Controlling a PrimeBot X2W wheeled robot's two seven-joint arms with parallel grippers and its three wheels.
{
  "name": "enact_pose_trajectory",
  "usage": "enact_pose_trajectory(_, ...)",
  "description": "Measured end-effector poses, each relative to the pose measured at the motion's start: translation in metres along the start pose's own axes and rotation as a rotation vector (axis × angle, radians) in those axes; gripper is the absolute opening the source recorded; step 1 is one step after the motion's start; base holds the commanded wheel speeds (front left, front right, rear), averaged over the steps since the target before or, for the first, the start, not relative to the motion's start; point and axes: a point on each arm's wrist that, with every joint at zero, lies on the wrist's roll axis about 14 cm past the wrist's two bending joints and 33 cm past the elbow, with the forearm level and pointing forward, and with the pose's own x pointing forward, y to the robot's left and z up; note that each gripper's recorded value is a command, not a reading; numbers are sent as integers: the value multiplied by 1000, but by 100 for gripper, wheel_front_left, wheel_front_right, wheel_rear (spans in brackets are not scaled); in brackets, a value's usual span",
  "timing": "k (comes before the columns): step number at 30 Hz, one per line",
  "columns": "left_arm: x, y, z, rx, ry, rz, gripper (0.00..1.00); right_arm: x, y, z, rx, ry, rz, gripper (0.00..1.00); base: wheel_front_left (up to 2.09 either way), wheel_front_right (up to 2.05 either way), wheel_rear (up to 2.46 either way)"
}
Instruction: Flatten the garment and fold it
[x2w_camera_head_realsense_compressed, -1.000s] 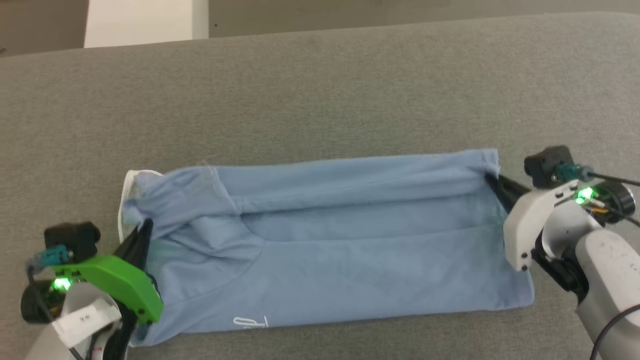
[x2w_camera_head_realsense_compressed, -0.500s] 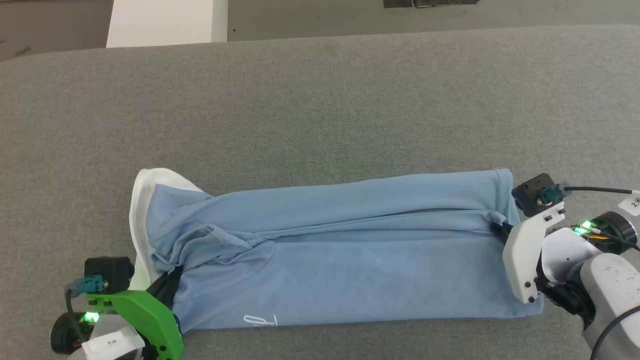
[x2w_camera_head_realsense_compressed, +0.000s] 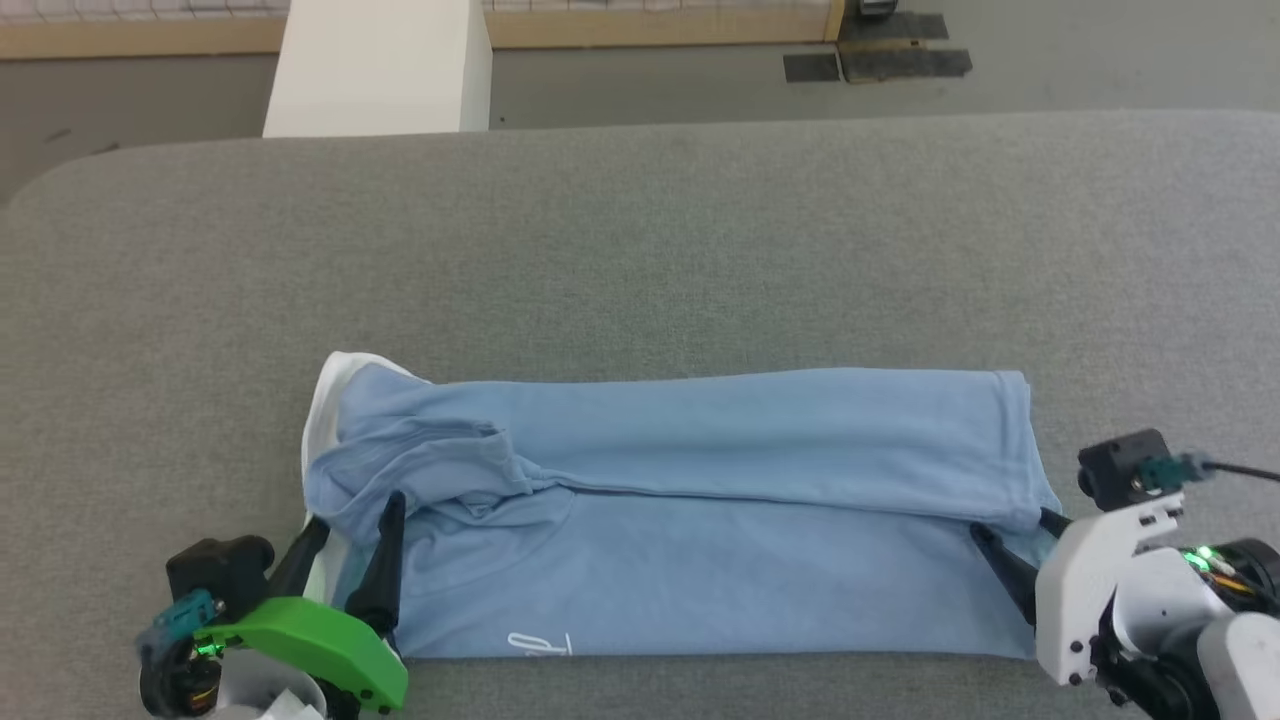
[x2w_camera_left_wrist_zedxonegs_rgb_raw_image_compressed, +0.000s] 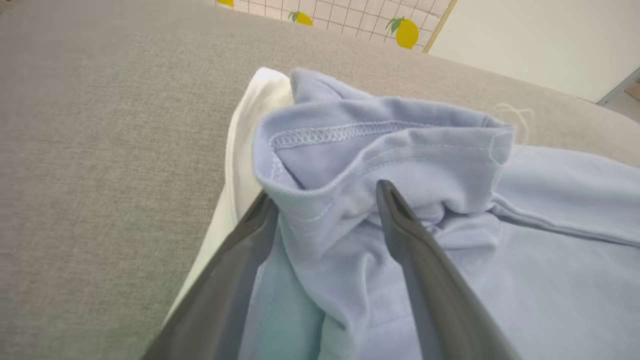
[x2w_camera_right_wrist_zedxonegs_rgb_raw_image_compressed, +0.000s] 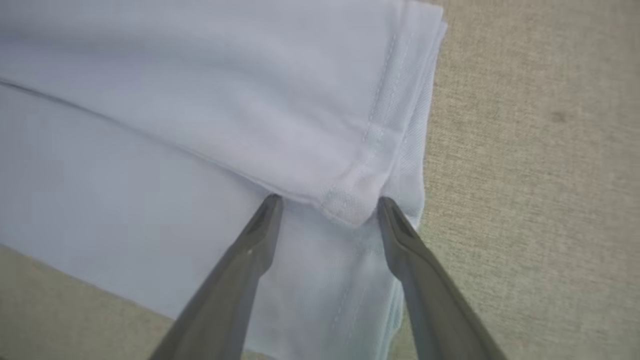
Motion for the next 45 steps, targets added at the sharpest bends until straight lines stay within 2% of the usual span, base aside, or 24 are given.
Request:
enact_pose_trajectory(4,-8,2,31,4,-177,46,100,-15,7,14,66,-124,-6,100,0,0,0)
enact_pose_trajectory(8,-15,10,55,31,-288,107,100,-28,11,33,131,-256,-22,100,0,0,0)
enact_pose_trajectory(14,-25,11,115,139,-495,172,100,-46,4,64,210,-457,-91,100,0,0,0)
enact_pose_trajectory(18,-28,12,126,199,-533,189,100,-51,-12,62,227,-475,-151,100,0,0,0)
enact_pose_trajectory(23,-23,11,123,261,-522,190,100,-39,-30,38,307,-392,-187,100,0,0,0)
enact_pose_trajectory(28,-15,10,111,251,-486,172,100,-16,-32,23,344,-271,-180,100,0,0,0)
enact_pose_trajectory(36,-9,11,103,251,-459,162,100,18,-11,-11,329,7,-121,100,0,0,0)
enact_pose_trajectory(40,-9,12,102,250,-457,166,100,22,-6,-13,319,78,-98,100,0,0,0)
enact_pose_trajectory(41,-9,12,102,247,-457,167,100,23,-4,-14,324,91,-88,82,0,0,0)
enact_pose_trajectory(43,-8,11,101,243,-454,164,100,23,-2,-15,330,114,-73,25,0,0,0)
enact_pose_trajectory(45,-8,12,100,241,-452,163,100,22,-1,-15,339,119,-64,0,0,0,0)
